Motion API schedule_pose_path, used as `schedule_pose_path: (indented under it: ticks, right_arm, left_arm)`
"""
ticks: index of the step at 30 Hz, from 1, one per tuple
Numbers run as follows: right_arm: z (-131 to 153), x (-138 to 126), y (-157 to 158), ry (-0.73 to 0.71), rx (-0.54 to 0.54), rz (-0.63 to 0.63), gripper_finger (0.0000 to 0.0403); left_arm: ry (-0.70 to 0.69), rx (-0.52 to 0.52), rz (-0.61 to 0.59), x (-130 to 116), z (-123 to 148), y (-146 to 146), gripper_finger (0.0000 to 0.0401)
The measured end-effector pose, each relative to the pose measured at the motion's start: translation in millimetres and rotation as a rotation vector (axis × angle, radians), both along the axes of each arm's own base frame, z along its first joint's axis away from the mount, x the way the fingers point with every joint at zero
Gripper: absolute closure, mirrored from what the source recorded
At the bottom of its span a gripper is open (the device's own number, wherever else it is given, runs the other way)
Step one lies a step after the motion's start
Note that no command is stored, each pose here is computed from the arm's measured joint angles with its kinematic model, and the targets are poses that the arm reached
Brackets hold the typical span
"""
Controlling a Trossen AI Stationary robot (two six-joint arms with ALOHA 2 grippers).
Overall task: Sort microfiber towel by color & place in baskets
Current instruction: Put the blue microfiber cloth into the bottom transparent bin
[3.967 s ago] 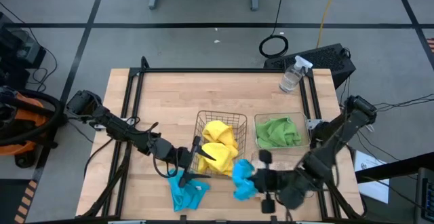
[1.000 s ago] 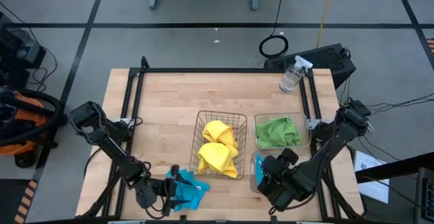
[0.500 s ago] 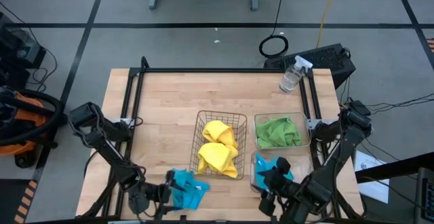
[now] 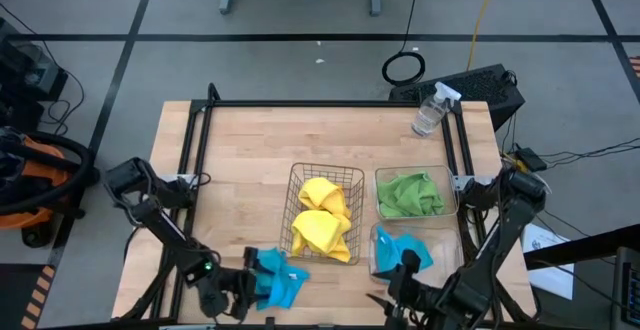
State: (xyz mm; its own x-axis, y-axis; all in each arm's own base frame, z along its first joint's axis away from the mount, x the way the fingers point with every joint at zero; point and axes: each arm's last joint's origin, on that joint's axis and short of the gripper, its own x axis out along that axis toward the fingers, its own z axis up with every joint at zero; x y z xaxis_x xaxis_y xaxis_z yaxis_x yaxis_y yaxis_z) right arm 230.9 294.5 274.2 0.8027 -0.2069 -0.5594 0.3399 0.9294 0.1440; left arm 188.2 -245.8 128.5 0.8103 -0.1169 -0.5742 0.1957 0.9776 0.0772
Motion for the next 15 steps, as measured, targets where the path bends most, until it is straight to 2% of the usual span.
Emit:
schedule_pose_path:
  ticks: [4,8,11,15]
  right_arm:
    - [-3,4,7,-0.016,-0.032,0.055,0.0188]
    - [2,7,16,-0.075,-0.061,0.119,0.0188]
    - [7,9,20,-0.122,-0.086,0.137,0.0188]
    - [8,12,23,-0.145,-0.123,0.163,0.0188]
  left_arm:
    - [0.108,-0.008,-0.018,9,-22,4,0.013]
    - [0.143,-0.02,0.012,16,-37,6,0.0187]
    - [0.158,0.003,0.021,18,-45,8,0.0252]
    - [0.158,0.014,0.011,18,-44,9,0.0362]
